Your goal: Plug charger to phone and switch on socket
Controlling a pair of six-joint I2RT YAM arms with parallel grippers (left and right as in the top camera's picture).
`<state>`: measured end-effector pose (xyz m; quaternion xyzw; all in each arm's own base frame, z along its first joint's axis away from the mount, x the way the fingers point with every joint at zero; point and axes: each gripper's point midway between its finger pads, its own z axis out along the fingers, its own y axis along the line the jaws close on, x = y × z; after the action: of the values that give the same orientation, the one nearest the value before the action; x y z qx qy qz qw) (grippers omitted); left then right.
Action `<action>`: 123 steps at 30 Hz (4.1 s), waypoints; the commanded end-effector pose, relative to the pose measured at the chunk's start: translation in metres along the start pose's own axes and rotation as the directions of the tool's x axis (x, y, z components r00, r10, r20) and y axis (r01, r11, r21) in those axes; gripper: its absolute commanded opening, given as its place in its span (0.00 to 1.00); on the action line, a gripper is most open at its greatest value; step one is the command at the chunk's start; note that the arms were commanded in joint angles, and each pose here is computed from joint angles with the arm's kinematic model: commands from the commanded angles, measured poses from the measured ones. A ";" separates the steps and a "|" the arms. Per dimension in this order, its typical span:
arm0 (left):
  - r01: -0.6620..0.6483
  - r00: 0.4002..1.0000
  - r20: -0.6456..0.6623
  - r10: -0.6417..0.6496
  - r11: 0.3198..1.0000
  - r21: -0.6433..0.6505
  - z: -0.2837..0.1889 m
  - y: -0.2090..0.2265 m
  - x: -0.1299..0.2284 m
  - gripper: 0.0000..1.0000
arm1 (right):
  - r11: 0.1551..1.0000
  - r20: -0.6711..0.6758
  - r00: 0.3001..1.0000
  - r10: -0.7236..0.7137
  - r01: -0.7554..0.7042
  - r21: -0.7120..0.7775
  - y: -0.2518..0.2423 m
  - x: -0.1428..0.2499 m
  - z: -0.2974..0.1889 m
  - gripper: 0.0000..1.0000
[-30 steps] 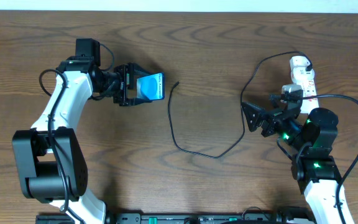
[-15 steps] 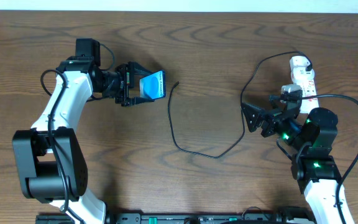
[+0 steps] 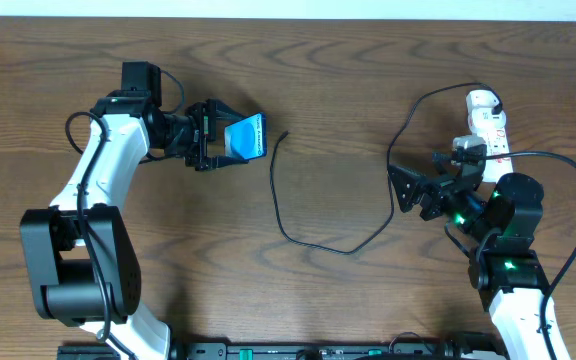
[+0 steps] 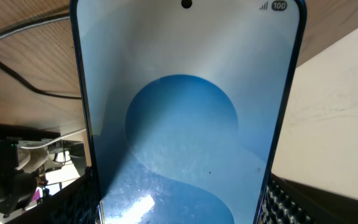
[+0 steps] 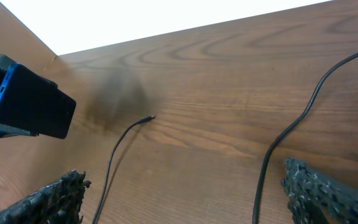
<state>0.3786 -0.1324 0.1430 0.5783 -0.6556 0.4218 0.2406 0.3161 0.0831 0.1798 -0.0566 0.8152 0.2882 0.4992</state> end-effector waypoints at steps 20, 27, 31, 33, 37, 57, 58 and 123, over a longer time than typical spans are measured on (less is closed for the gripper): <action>-0.049 0.992 0.117 0.046 0.999 0.023 -0.009 -0.008 -0.010 0.57 | 0.990 -0.005 0.997 0.082 -0.082 -0.118 0.021 -0.011 0.004 0.99; -0.103 0.965 0.245 0.098 0.995 0.005 -0.013 -0.008 -0.032 0.56 | 0.968 -0.052 0.996 0.079 -0.089 -0.236 0.035 -0.033 0.019 0.99; -0.107 0.948 0.301 0.102 0.994 -0.001 -0.016 -0.008 -0.042 0.56 | 0.940 -0.081 0.994 0.069 -0.092 -0.328 0.047 -0.052 0.027 0.99; -0.106 0.941 0.323 0.102 0.994 -0.003 -0.017 -0.008 -0.046 0.56 | 0.925 -0.098 0.993 0.066 -0.097 -0.368 0.052 -0.060 0.031 0.99; -0.113 0.932 0.347 0.108 0.994 -0.007 -0.018 -0.008 -0.050 0.57 | 0.911 -0.137 0.987 0.080 -0.129 -0.393 0.054 -0.073 0.040 0.99; -0.112 0.930 0.353 0.108 0.994 -0.008 -0.019 -0.008 -0.051 0.56 | 0.834 -0.384 0.923 -0.022 -0.194 -0.516 0.106 -0.061 0.119 0.99; -0.112 0.929 0.353 0.108 0.994 -0.008 -0.019 -0.008 -0.051 0.56 | 0.837 -0.393 0.919 -0.023 -0.197 -0.510 0.108 -0.057 0.121 0.99; -0.113 0.897 0.421 0.137 0.990 -0.082 0.011 0.004 -0.040 0.56 | 0.928 -0.598 0.758 0.261 -0.367 -0.061 0.177 0.104 0.231 0.32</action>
<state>0.3812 -0.1157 0.0879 0.6114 -0.7419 0.2619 0.0847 0.3768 0.3667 0.0880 -0.0479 0.8969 0.4088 0.1619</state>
